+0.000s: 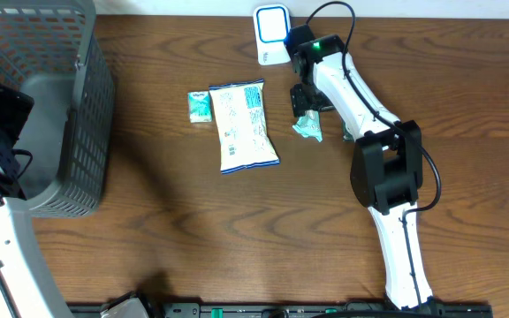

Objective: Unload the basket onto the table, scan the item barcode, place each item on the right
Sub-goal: 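Reach back and grasp the light-green wipes pack with the right gripper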

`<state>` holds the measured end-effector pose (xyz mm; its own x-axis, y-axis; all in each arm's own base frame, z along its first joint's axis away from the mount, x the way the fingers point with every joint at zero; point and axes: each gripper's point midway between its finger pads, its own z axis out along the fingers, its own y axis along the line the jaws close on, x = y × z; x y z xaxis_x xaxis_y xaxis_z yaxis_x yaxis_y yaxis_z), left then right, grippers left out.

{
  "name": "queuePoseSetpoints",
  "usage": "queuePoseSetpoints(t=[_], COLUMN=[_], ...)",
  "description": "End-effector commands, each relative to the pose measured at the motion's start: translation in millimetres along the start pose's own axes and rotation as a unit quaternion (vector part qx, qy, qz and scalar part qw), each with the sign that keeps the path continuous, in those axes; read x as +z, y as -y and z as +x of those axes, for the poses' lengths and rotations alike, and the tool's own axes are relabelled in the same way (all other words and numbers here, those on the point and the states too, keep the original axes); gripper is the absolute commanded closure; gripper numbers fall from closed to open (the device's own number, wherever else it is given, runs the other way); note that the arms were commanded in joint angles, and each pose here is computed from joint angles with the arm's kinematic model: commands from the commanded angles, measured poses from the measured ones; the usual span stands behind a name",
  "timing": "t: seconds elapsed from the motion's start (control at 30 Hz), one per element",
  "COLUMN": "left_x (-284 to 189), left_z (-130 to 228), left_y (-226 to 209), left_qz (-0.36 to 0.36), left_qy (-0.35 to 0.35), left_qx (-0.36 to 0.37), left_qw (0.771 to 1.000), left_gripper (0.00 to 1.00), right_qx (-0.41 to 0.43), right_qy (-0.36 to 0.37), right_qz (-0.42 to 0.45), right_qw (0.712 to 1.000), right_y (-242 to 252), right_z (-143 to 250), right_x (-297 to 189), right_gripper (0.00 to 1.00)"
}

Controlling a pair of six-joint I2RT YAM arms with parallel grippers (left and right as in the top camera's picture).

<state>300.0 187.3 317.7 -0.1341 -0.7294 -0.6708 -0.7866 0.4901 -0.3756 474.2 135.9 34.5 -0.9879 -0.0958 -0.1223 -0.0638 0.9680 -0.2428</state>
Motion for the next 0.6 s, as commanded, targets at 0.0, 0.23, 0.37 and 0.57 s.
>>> queuePoseSetpoints(t=[0.0, 0.23, 0.37, 0.57], left_x=[1, 1, 1, 1], left_z=[-2, -2, -2, -2], left_y=[-2, -2, -2, -2], left_qz=[-0.005, -0.005, -0.005, -0.005], left_qy=[0.003, 0.003, 0.003, 0.003], left_qx=[-0.005, -0.005, -0.005, -0.005], left_qw=[1.0, 1.0, 1.0, 1.0], left_gripper=[0.02, 0.02, 0.02, 0.02], right_qx=[-0.022, -0.045, -0.045, -0.053], right_qy=[0.046, 0.078, 0.084, 0.071], right_qz=[0.004, 0.001, 0.026, 0.063], right_qw=[0.999, 0.996, 0.995, 0.994], right_y=[-5, -36, -42, -42], right_z=[-12, -16, -12, 4], right_x=[-30, -39, -39, -11], right_gripper=[0.17, 0.26, 0.32, 0.31])
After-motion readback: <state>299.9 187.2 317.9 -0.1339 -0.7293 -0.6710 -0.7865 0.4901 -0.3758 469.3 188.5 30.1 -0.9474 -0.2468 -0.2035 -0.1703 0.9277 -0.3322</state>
